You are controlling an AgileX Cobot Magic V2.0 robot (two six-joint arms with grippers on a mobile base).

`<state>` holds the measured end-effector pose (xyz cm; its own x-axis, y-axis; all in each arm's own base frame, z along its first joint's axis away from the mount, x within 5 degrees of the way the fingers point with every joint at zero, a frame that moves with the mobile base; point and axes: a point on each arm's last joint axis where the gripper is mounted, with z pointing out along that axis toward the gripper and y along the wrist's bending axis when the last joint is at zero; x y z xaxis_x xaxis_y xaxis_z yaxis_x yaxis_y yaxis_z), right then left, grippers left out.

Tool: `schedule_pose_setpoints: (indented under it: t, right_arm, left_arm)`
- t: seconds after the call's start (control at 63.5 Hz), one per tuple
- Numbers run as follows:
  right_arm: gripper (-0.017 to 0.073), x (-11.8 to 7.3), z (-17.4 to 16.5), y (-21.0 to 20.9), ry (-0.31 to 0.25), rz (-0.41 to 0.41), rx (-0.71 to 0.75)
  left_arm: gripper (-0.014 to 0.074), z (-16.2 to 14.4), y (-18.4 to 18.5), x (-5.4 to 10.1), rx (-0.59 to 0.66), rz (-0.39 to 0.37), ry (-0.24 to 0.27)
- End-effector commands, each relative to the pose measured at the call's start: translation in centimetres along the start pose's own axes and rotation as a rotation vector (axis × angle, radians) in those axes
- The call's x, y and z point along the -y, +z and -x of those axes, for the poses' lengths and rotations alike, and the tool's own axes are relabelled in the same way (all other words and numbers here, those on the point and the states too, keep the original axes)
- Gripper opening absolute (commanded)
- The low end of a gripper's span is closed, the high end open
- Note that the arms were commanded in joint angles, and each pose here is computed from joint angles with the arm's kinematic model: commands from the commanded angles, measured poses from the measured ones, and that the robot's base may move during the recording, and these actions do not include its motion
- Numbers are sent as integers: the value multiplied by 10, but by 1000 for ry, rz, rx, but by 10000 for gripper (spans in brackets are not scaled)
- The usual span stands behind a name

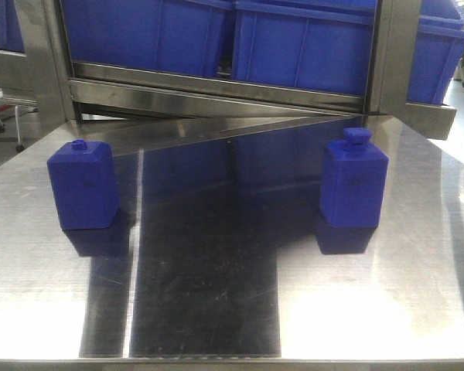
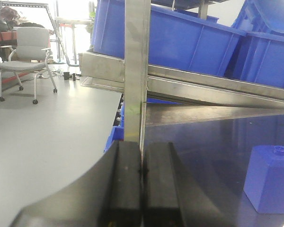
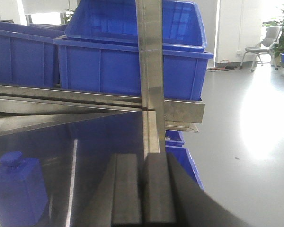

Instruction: Pick and sort blue part to right shelf

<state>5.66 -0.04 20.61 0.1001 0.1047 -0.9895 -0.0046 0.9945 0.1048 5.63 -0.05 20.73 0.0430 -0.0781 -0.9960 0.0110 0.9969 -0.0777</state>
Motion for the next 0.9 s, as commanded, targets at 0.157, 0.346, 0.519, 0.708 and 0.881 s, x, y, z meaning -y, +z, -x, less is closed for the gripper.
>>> schedule_pose_setpoints:
  t: [0.157, 0.346, 0.519, 0.708, 0.881]
  right_arm:
    - [54, -2, 23, -4, -3, 13, 165]
    - [54, -4, 41, -6, -2, 17, 184]
    - [54, -6, 54, -7, -3, 15, 126]
    - [54, -8, 68, 2, -5, 8, 23]
    - [54, -11, 85, 15, 5, 21, -95]
  left_arm:
    - [124, 0, -1, -1, 80, 1, -18]
    - [124, 0, -1, -1, 80, 1, -18]
    - [124, 0, -1, -1, 80, 1, -18]
    - [124, 0, -1, -1, 80, 1, -18]
    - [124, 0, -1, -1, 80, 1, -18]
